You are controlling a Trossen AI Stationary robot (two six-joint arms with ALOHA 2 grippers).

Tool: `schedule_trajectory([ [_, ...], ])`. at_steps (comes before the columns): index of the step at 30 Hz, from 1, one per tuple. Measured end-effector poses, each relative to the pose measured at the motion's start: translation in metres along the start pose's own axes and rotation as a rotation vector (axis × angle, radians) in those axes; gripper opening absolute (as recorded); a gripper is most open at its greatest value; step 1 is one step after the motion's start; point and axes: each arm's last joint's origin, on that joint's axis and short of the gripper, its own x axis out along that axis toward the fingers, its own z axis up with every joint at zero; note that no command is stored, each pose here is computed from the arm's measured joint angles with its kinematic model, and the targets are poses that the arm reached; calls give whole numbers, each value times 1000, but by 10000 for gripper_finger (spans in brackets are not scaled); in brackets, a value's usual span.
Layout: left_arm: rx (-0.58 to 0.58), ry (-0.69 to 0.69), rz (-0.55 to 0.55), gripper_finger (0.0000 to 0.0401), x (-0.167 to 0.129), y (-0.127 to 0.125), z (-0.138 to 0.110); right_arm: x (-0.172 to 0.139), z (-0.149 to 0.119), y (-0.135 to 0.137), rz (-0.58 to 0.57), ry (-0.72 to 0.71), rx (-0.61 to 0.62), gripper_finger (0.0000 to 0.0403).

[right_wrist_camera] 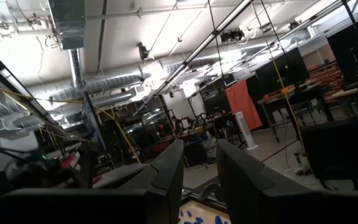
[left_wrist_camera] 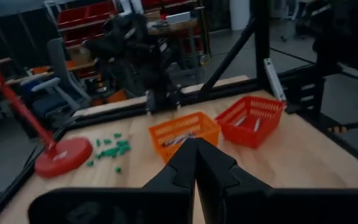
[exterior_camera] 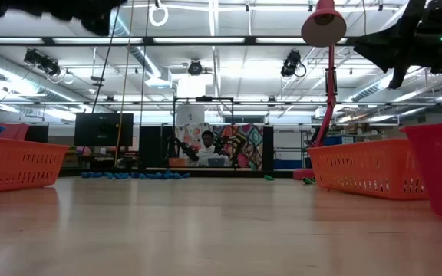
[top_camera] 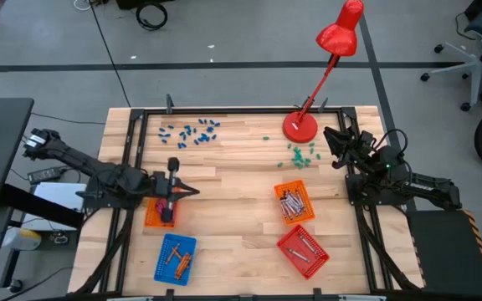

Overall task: Sort crayons
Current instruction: Return to Home Position

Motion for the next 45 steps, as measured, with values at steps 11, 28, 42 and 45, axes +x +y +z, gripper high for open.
schedule_trajectory([
  [11, -94, -79, 77, 13, -32, 12, -50, 0, 0, 0, -2, 0, 0, 101],
  [28, -183, -88, 165, 13, -43, 21, -79, -5, -28, -2, 157, 332, -90, 103],
  [42, -351, -100, 158, 13, -43, 21, -79, -8, -36, -4, 155, 435, -43, 103],
  [45, -351, -100, 157, 13, -43, 21, -79, -8, -36, -4, 154, 434, -43, 103],
])
